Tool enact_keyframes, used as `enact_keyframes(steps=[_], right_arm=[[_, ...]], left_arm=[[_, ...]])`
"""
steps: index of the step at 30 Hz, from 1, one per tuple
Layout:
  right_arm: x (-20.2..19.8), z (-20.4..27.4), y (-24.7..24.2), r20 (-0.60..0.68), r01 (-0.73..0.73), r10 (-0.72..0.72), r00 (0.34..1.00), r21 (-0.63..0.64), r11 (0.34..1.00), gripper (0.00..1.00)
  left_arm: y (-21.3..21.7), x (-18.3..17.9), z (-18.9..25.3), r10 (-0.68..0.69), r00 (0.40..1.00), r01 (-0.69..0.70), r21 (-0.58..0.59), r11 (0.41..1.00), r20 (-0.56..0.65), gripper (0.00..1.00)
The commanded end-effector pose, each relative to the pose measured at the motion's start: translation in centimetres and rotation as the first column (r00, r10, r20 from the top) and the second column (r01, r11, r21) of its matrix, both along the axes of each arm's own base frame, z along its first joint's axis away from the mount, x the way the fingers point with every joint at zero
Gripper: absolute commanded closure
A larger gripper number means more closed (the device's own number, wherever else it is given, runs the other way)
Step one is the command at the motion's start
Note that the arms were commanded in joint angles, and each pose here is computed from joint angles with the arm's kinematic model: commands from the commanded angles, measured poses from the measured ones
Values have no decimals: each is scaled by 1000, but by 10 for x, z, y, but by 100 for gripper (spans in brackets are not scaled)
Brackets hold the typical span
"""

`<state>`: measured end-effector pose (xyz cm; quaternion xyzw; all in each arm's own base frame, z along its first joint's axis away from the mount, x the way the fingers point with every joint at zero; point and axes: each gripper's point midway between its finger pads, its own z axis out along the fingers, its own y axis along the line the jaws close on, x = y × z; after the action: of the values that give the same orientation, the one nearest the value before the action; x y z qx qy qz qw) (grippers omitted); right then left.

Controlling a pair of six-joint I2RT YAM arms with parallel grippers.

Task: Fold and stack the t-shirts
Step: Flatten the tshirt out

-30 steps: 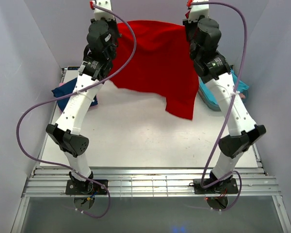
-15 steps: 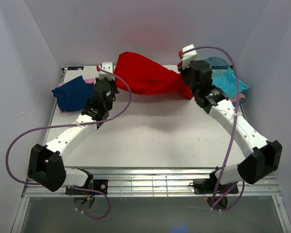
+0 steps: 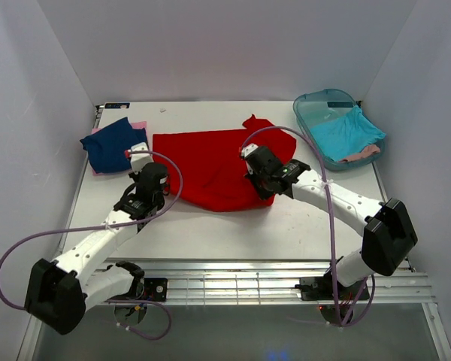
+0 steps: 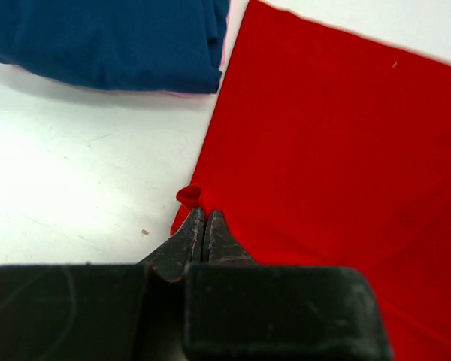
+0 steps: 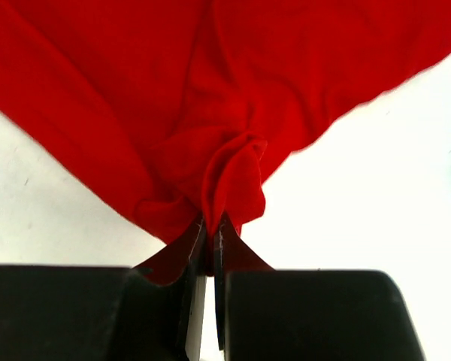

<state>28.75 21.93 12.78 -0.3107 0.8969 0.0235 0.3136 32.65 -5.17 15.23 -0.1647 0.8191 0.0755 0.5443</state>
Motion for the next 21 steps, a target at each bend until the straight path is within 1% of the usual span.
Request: enact_keyframes(steps=[1,2,4,5,6,7,8,9,10,11,12,13,15,16,17,18,19,21], right_arm=[[-49,-5,-8,-122,86,-97,988,-95,992,92],[-64,-13,-18,-161,92,-115,980,-148,985,92],[-83,-21,-25,-189,133,-168,967,-185,974,92],[-94,-24,-33,-212,142,-189,959,-218,966,92],[-105,-27,-37,-228,167,-218,949,-225,960,92],[-111,-28,-40,-235,180,-235,943,-234,955,92],[-119,-26,-40,-243,183,-240,940,-235,954,92],[-130,-25,-47,-267,188,-257,929,-260,947,92],[-141,-25,-45,-314,202,-276,908,-249,947,92],[-152,-24,-44,-342,189,-269,900,-248,950,91],[-163,-23,-47,-370,177,-269,889,-263,948,89],[-176,-24,-44,-415,170,-265,870,-252,953,82],[-190,-21,-37,-453,144,-229,861,-214,966,68],[-189,-16,-33,-449,151,-220,866,-185,971,52],[-187,-11,-28,-436,167,-216,874,-148,975,46],[-181,-7,-25,-413,173,-210,886,-126,977,36],[-166,-1,-20,-344,193,-214,914,-93,977,30],[-148,5,-18,-261,217,-227,938,-64,974,27]], left_arm=[[13,-17,23,82,995,-79,-62,995,49,100],[14,-21,21,77,996,-75,-55,996,37,100],[10,-23,19,60,998,-59,-61,996,13,100],[10,-27,14,53,998,-54,-52,997,-23,88],[7,-25,18,46,998,-48,-60,997,-33,79],[2,-24,13,33,997,-37,-61,997,-66,69],[2,-29,9,40,994,-47,-65,997,-105,55],[2,-31,9,46,991,-55,-67,996,-122,51],[1,-30,17,54,992,-64,-84,994,-118,47],[1,-39,16,67,987,-80,-91,993,-145,43],[1,-42,21,72,987,-87,-100,991,-142,39],[-2,-45,28,67,989,-81,-114,990,-129,39],[0,-52,42,74,993,-88,-157,984,-91,37],[0,-53,47,70,995,-82,-176,981,-75,37],[-2,-52,54,67,997,-75,-201,977,-43,37],[-3,-49,57,49,998,-54,-191,980,-31,37],[-10,-39,63,29,999,-26,-207,978,15,41],[-25,-29,48,-40,999,36,-189,981,-18,49]])
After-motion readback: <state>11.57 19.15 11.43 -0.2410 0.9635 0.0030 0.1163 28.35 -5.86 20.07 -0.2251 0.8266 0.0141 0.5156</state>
